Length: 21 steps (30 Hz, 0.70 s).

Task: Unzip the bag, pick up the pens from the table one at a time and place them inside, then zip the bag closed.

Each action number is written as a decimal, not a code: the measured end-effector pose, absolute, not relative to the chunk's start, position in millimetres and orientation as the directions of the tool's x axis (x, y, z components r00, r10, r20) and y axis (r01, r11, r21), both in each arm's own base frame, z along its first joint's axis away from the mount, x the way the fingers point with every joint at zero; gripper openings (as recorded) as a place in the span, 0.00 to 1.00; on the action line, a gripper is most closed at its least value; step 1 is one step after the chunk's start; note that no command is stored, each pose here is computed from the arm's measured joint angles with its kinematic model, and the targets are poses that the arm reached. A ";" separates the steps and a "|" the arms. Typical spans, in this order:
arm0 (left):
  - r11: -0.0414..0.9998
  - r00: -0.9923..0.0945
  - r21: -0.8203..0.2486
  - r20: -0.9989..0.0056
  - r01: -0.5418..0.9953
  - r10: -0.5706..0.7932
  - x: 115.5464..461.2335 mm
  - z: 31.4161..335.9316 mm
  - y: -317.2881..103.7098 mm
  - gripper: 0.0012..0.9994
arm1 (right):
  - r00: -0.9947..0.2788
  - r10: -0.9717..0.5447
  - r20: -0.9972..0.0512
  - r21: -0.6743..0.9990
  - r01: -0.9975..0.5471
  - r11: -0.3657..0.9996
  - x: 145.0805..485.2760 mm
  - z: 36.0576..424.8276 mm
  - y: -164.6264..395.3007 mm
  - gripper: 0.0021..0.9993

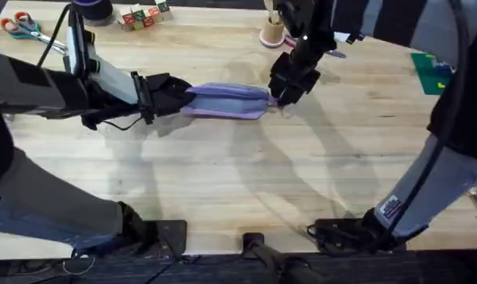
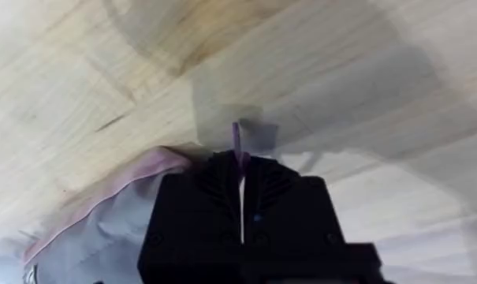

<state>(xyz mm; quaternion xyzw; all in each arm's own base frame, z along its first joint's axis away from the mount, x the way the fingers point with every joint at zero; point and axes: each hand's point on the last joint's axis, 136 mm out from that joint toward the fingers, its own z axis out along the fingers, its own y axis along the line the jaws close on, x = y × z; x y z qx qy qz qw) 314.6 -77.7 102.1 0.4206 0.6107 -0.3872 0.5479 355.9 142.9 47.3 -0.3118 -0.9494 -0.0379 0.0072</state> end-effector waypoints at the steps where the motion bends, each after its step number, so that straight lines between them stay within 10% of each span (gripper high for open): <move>1: 0.347 -0.046 -0.012 -0.995 0.938 0.091 314.7 101.8 -77.5 0.04 | -0.806 0.591 0.034 0.073 0.592 0.803 357.4 47.1 143.5 0.03; 9: 0.349 -0.047 -0.011 -0.994 0.937 0.094 314.9 101.2 -77.4 0.04 | -0.824 0.566 0.028 0.071 0.566 0.821 354.4 52.7 142.2 0.04; 16: 0.377 -0.047 -0.003 -0.993 0.926 0.107 317.5 99.2 -68.6 0.04 | -0.848 0.521 -0.096 0.043 0.519 0.854 358.2 80.6 113.3 0.96; 21: 0.377 -0.045 0.000 -0.993 0.926 0.109 317.7 99.0 -68.5 0.04 | -0.875 0.444 -0.192 0.101 0.432 0.896 356.2 126.0 112.0 1.00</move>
